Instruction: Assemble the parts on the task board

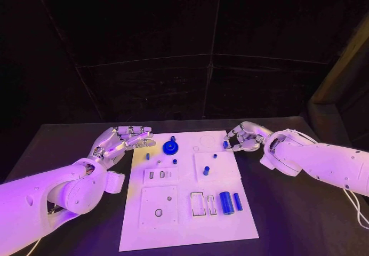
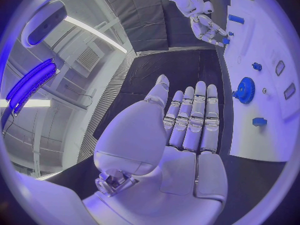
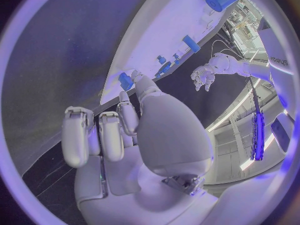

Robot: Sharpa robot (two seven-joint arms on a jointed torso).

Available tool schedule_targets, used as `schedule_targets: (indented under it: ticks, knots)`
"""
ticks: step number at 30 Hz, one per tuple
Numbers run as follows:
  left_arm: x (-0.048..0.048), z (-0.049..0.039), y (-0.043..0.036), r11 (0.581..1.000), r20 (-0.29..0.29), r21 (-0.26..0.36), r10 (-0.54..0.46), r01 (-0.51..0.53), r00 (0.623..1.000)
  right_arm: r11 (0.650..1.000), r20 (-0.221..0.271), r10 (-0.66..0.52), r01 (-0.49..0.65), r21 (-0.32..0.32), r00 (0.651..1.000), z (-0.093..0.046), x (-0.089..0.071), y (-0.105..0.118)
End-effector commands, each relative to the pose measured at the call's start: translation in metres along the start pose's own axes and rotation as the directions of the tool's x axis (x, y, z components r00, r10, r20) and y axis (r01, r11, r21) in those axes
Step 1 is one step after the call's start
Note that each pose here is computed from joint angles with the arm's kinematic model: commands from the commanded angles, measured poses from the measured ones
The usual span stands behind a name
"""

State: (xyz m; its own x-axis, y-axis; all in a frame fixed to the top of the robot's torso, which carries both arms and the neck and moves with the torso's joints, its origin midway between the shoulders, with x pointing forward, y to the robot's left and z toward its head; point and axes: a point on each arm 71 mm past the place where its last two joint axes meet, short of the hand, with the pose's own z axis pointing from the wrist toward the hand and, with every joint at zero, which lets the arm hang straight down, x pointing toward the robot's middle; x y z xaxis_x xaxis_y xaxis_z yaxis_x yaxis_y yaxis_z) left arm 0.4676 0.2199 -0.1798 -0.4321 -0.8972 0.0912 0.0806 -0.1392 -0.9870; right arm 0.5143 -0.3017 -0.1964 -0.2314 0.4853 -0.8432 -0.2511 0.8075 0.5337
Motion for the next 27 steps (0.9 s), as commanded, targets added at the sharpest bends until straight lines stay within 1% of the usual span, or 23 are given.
schedule_targets:
  ticks: [1,14,27]
  knots:
    - [0.0007,0.0006,-0.001,1.0,-0.012,0.012,-0.003,0.003,1.0,1.0,0.025,0.005,-0.004,-0.005,1.0,0.0027,-0.0009,0.0014]
    - [-0.0014,0.0008,-0.0005,1.0,-0.008,0.011,-0.001,0.001,1.0,1.0,0.029,0.009,-0.009,0.0,1.0,0.0085,0.0043,0.0024]
    - [-0.0018,0.0008,-0.0003,1.0,-0.008,0.009,-0.001,0.001,1.0,1.0,0.016,0.009,-0.01,0.009,1.0,0.0093,0.0048,0.0001]
